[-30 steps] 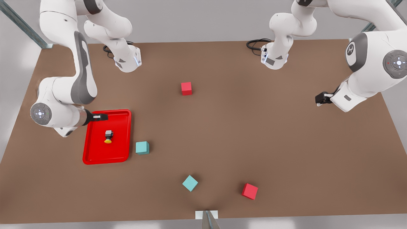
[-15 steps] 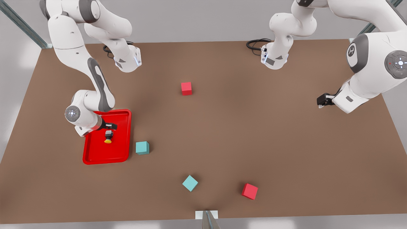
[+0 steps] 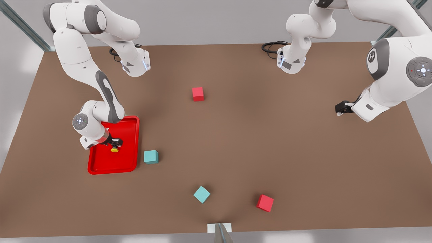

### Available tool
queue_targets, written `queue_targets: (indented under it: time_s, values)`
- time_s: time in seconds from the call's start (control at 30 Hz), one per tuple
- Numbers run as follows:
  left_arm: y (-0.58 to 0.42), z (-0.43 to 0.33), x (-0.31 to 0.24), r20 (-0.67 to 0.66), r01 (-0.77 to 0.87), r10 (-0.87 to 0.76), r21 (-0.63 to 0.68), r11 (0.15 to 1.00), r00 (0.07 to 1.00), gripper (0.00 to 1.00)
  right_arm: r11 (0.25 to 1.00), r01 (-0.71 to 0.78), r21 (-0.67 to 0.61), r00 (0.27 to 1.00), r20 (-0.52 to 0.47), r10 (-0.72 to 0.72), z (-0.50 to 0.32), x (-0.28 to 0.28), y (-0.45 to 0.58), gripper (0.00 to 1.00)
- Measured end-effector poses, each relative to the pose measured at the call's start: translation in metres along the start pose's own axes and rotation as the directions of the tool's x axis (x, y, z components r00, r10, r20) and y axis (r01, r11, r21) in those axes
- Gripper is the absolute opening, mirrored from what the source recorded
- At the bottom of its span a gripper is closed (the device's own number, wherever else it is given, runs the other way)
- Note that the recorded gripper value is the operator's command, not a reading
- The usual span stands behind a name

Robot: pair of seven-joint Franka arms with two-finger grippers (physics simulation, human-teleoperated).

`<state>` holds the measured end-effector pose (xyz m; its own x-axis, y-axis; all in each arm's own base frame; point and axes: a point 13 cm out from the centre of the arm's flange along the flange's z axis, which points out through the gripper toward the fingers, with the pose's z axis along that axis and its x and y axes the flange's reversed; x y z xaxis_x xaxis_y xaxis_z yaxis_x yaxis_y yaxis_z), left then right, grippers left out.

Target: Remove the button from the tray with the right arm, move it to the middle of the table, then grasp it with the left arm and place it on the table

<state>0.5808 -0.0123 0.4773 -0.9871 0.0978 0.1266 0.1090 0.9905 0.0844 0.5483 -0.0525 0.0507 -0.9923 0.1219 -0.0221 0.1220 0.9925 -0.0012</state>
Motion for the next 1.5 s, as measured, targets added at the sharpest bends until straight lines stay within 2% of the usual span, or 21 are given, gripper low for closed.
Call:
queue_targets:
  time_s: [0.37, 0.67, 0.73, 0.8, 1.13, 1.2, 1.3, 1.4, 1.5]
  values:
    - [0.002, 0.008, -0.004, -0.012, 0.003, -0.003, -0.001, 1.000, 1.000, 1.00, 1.000, 0.003, 0.001, 1.000, 0.022, -0.003, -0.002, -0.006, 0.001, 0.65]
    - [0.002, 0.012, -0.005, -0.016, 0.002, -0.002, -0.002, 1.000, 1.000, 1.00, 1.000, 0.003, 0.002, 1.000, -0.010, -0.002, 0.012, 0.006, 0.000, 0.65]
    - [0.002, 0.012, -0.005, -0.017, 0.002, -0.002, -0.002, 1.000, 1.000, 1.00, 1.000, 0.003, 0.002, 1.000, -0.016, -0.003, 0.013, 0.007, 0.001, 0.55]
    - [0.002, 0.012, -0.006, -0.018, 0.002, -0.002, -0.002, 1.000, 1.000, 1.00, 1.000, 0.004, 0.001, 1.000, -0.018, -0.004, 0.014, 0.008, 0.001, 0.49]
    - [0.004, 0.013, -0.005, -0.018, 0.005, -0.005, -0.002, 1.000, 1.000, 1.00, 0.999, 0.042, -0.007, 0.999, -0.035, -0.042, -0.002, 0.001, 0.023, 0.49]
    - [0.004, 0.013, -0.005, -0.018, 0.005, -0.005, -0.002, 1.000, 1.000, 1.00, 0.994, 0.103, -0.022, 0.995, -0.005, -0.103, -0.034, -0.018, 0.072, 0.49]
    - [0.004, 0.013, -0.005, -0.018, 0.005, -0.005, -0.002, 1.000, 1.000, 1.00, 0.967, 0.253, -0.044, 0.968, 0.024, -0.252, -0.078, -0.017, 0.202, 0.49]
    - [0.005, 0.013, -0.005, -0.018, 0.007, -0.007, -0.001, 1.000, 1.000, 1.00, 0.924, 0.376, -0.065, 0.926, 0.055, -0.373, -0.115, 0.020, 0.346, 0.49]
    - [0.010, 0.013, -0.005, -0.018, 0.016, -0.016, 0.000, 1.000, 1.000, 1.00, 0.901, 0.421, -0.106, 0.907, 0.065, -0.416, -0.130, 0.074, 0.479, 0.49]
